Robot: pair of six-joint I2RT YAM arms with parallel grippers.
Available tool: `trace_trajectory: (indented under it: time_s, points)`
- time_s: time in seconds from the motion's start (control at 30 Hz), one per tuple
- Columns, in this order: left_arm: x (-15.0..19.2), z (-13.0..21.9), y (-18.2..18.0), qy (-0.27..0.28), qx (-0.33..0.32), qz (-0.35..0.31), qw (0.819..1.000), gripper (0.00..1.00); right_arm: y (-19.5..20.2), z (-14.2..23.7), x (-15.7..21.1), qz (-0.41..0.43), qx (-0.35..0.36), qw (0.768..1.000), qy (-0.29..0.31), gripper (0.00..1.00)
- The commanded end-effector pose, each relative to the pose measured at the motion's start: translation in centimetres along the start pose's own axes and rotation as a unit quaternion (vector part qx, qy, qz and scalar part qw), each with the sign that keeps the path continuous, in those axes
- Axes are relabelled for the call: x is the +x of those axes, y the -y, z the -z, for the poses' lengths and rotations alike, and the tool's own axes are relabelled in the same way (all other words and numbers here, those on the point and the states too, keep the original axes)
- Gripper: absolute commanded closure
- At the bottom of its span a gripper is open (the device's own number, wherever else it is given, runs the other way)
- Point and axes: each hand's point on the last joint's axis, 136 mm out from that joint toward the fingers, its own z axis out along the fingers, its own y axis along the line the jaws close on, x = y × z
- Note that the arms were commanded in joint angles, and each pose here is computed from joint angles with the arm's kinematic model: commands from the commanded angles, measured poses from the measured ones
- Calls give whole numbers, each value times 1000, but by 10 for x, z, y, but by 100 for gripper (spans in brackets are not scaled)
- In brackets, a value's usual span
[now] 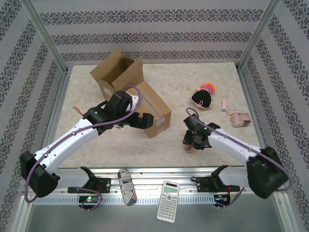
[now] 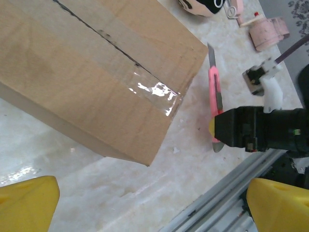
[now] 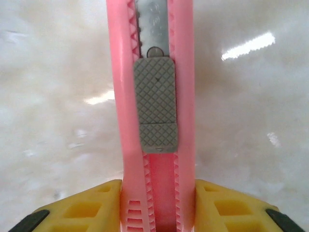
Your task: Unpack the express box
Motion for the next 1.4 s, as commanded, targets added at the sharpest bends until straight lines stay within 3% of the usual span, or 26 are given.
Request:
trace_trajectory:
  time_s: [0.0,0.23,0.5,0.73,1.03,1.37]
  points:
    - [-15,2,25,15,56,-11,998,0,-21,38,-16,65,-57,995,52,65]
    - [-36,-2,64,29,140,-17,990,0,-58,111,-18,191,-167,962,97,66]
    - [-64,-12,103,57,191,-16,980,0,-105,157,-19,292,-242,918,116,66]
    - [-79,-23,118,78,214,0,974,0,-132,166,-20,327,-259,902,114,66]
    - [-83,-41,106,78,174,3,982,0,-145,169,-14,342,-272,892,116,67]
    - [-84,-55,96,68,140,-1,988,20,-150,177,-8,344,-296,884,116,67]
